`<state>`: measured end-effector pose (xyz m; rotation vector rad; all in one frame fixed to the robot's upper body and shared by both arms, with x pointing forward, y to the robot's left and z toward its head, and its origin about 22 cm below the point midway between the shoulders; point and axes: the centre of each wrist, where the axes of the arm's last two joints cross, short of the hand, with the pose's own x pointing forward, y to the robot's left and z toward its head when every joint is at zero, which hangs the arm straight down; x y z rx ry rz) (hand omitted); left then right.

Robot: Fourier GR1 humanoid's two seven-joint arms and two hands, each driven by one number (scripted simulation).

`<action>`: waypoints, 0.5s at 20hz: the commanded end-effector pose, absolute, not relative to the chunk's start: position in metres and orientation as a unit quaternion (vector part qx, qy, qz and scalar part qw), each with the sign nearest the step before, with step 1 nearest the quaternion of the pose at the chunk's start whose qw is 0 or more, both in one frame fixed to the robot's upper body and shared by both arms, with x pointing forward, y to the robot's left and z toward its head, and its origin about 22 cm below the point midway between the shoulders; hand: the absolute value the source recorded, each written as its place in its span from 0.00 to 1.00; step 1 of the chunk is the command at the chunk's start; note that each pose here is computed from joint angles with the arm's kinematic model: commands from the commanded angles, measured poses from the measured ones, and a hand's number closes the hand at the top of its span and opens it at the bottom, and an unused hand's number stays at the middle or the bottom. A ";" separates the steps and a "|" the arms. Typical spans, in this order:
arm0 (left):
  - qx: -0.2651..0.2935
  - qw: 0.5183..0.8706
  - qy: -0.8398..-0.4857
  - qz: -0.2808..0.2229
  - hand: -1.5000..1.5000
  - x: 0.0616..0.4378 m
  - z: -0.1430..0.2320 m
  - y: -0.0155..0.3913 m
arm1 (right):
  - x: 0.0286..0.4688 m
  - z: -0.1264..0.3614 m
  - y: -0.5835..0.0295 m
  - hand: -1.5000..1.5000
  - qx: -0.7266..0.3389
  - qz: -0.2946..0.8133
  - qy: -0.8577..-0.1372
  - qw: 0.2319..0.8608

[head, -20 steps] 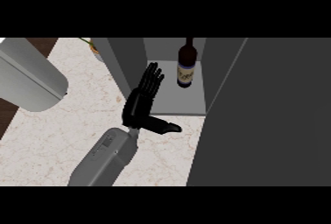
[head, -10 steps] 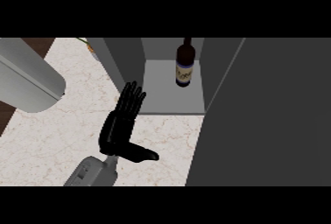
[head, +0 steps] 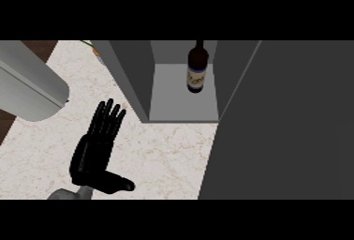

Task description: Pick up the wine, place it into the cabinet and close the cabinet

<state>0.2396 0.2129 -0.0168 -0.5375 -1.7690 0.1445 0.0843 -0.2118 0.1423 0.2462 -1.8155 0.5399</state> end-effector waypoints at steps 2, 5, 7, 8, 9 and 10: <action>-0.205 0.581 -0.785 0.060 0.00 0.252 0.001 0.253 | 0.059 0.179 -0.205 1.00 0.225 0.281 -0.754 0.550; -0.186 0.583 -0.789 0.057 0.00 0.228 -0.009 0.278 | 0.055 0.182 -0.204 1.00 0.245 0.284 -0.746 0.550; -0.189 0.587 -0.785 0.060 0.00 0.218 -0.009 0.298 | 0.053 0.185 -0.202 1.00 0.242 0.282 -0.747 0.551; -0.193 0.586 -0.784 0.064 0.00 0.225 -0.004 0.285 | 0.054 0.190 -0.202 1.00 0.242 0.279 -0.753 0.544; -0.188 0.584 -0.788 0.058 0.00 0.215 -0.002 0.300 | 0.048 0.193 -0.202 1.00 0.243 0.280 -0.750 0.548; -0.190 0.587 -0.784 0.063 0.00 0.227 -0.001 0.302 | 0.051 0.186 -0.195 1.00 0.247 0.276 -0.758 0.537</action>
